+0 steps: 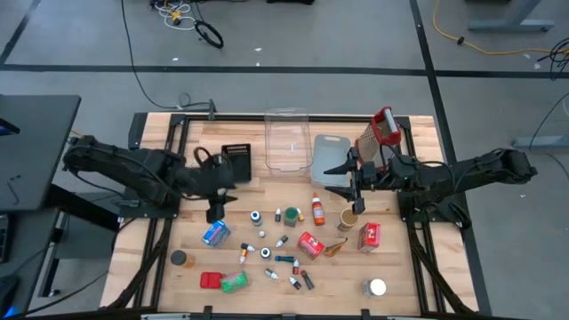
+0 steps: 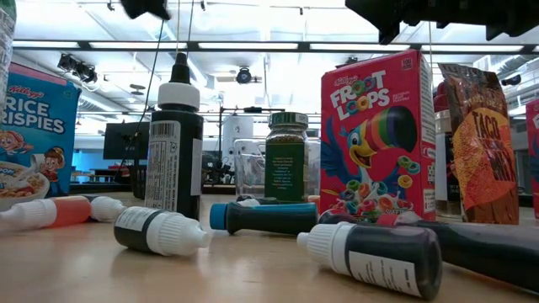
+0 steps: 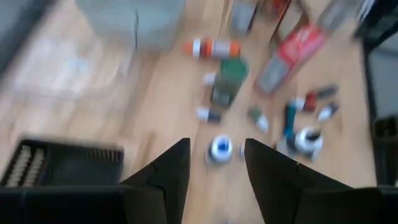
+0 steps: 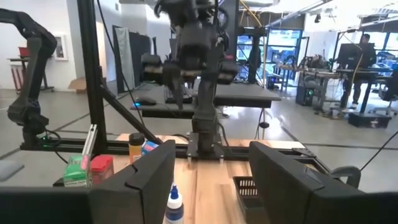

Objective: Pick & Place Kitchen Items
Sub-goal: Put the blue cereal box into the transparent bin

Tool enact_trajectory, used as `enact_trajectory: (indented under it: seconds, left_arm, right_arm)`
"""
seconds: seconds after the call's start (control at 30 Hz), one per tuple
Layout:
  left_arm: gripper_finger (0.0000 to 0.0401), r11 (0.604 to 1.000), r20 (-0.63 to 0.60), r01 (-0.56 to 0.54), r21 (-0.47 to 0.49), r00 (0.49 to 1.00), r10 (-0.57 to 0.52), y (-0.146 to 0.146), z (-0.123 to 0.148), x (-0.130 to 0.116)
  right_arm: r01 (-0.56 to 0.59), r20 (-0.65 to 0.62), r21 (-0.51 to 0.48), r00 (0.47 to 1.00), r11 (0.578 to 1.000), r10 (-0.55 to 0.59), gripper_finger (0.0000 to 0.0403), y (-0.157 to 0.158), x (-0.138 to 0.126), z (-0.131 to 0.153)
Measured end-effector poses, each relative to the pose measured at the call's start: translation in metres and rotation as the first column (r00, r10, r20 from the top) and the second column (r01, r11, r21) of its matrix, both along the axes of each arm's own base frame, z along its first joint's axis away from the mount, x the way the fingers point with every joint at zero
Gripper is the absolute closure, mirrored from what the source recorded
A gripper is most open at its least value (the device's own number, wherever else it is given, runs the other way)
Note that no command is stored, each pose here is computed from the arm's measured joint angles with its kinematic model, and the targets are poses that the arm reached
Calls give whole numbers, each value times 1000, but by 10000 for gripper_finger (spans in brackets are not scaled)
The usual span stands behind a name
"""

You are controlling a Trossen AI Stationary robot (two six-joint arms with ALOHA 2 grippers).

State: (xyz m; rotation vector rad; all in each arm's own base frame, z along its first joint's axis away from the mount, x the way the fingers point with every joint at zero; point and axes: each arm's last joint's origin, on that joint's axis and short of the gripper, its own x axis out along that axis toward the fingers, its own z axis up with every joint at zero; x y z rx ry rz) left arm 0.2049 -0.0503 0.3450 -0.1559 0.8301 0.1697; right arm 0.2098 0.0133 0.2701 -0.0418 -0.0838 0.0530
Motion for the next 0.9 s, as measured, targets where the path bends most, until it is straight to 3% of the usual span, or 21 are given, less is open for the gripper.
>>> enact_trajectory:
  seconds: [0.17,0.33,0.47,0.67,0.9]
  left_arm:
    - [206,994,-177,-107,-33,979,100,-6,-17,2]
    - [185,958,-302,-242,-154,935,188,-11,-30,7]
    - [180,929,-379,-292,-226,905,193,-17,-39,15]
    - [179,906,-469,-370,-208,850,239,-23,-53,20]
    - [179,848,-543,-483,-217,782,306,-35,-63,23]
  right_arm:
    - [0,1,-5,1000,1000,0,188,0,0,0]
    - [1,1,-8,1000,1000,-1,188,0,0,0]
    - [5,4,-53,1000,999,-5,188,0,0,0]
    - [7,5,-80,1000,997,-7,188,0,0,0]
    - [8,5,-83,1000,997,-7,188,0,0,0]
